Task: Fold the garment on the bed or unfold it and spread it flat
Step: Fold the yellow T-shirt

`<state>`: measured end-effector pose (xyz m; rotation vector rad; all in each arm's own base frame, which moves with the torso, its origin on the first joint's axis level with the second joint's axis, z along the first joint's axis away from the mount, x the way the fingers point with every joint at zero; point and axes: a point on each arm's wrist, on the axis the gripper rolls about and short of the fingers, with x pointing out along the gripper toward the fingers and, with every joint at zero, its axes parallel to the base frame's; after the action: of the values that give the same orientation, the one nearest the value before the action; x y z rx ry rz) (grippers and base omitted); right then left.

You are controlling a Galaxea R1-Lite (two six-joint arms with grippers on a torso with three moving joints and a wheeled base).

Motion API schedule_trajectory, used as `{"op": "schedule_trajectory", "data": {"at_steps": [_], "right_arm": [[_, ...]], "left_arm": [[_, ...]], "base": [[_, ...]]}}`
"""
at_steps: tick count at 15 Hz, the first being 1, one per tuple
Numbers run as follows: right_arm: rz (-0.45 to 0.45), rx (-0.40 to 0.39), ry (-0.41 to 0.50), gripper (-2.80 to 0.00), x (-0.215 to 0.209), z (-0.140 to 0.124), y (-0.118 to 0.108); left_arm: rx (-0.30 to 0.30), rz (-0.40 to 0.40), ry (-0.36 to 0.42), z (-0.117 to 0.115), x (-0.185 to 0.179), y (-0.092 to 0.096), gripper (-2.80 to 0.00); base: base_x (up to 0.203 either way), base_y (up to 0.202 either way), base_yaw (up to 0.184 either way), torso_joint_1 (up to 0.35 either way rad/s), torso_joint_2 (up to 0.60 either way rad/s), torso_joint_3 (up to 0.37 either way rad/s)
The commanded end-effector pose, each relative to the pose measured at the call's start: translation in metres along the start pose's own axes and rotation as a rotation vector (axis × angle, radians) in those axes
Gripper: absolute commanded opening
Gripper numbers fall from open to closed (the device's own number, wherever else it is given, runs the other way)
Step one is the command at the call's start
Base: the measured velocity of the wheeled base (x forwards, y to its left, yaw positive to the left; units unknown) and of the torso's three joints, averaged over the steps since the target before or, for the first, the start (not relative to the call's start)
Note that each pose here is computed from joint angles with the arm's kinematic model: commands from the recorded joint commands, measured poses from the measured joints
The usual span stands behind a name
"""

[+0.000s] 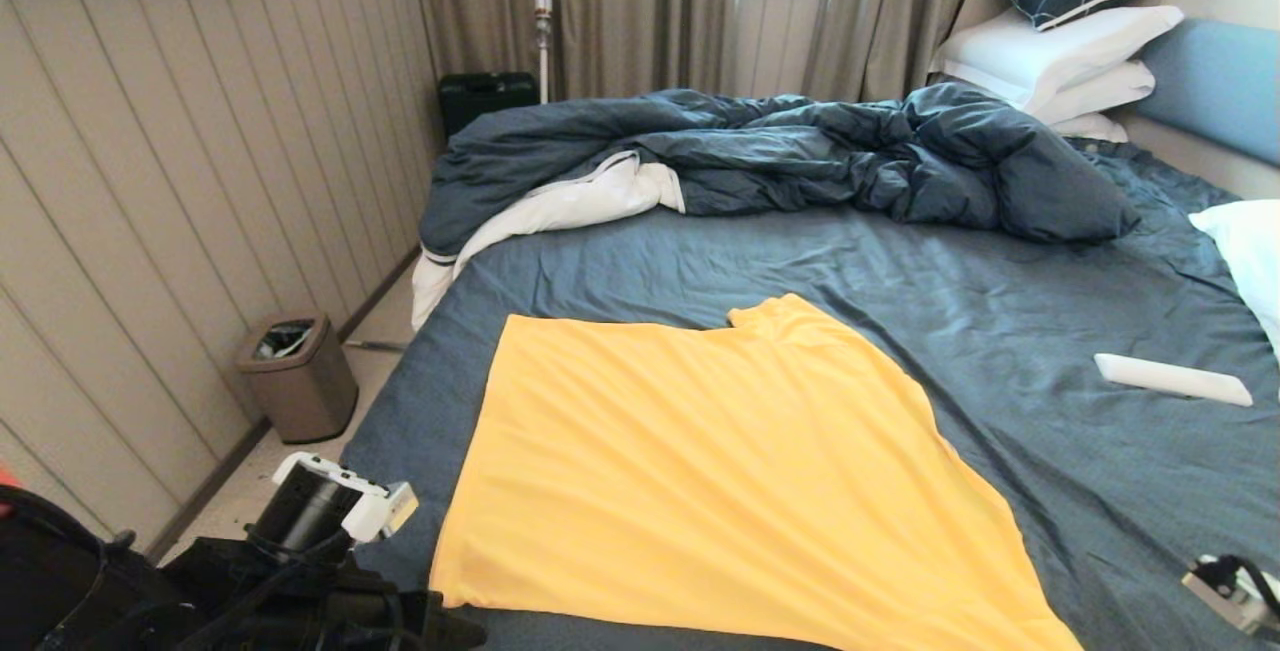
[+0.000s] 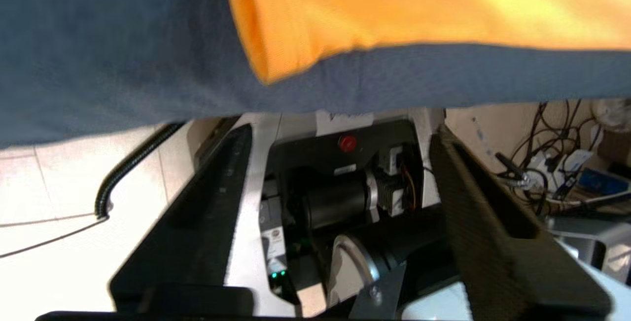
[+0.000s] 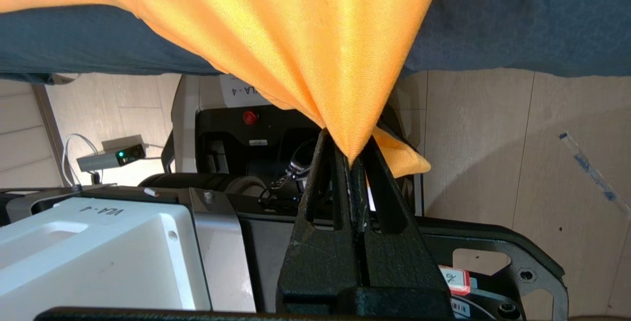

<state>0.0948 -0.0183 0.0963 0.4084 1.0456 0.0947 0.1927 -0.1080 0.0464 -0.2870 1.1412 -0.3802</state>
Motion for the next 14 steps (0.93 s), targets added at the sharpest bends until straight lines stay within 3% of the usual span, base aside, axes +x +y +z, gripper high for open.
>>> {"op": "schedule_trajectory", "data": {"at_steps": [1, 9, 13, 14], "right_arm": [[0.001, 0.002, -0.004, -2.8, -0.001, 0.001, 0.0], [0.0, -0.005, -0.019, -2.8, -0.002, 0.006, 0.001], [0.002, -0.01, -0.027, -2.8, -0.003, 0.008, 0.002], [0.002, -0.01, -0.027, -2.8, -0.003, 0.009, 0.002]], "left_arm": [[-0.01, 0.007, 0.015, 0.002, 0.007, 0.001, 0.0], [-0.009, -0.008, -0.027, 0.026, 0.019, -0.005, 0.0], [-0.011, -0.005, -0.015, 0.025, 0.022, -0.005, 0.0], [-0.011, -0.005, -0.015, 0.025, 0.022, -0.005, -2.8]], "base": [[0.0, 0.0, 0.0, 0.0, 0.0, 0.0], [0.0, 0.0, 0.0, 0.0, 0.0, 0.0], [0.0, 0.0, 0.0, 0.0, 0.0, 0.0], [0.0, 0.0, 0.0, 0.0, 0.0, 0.0]]}}
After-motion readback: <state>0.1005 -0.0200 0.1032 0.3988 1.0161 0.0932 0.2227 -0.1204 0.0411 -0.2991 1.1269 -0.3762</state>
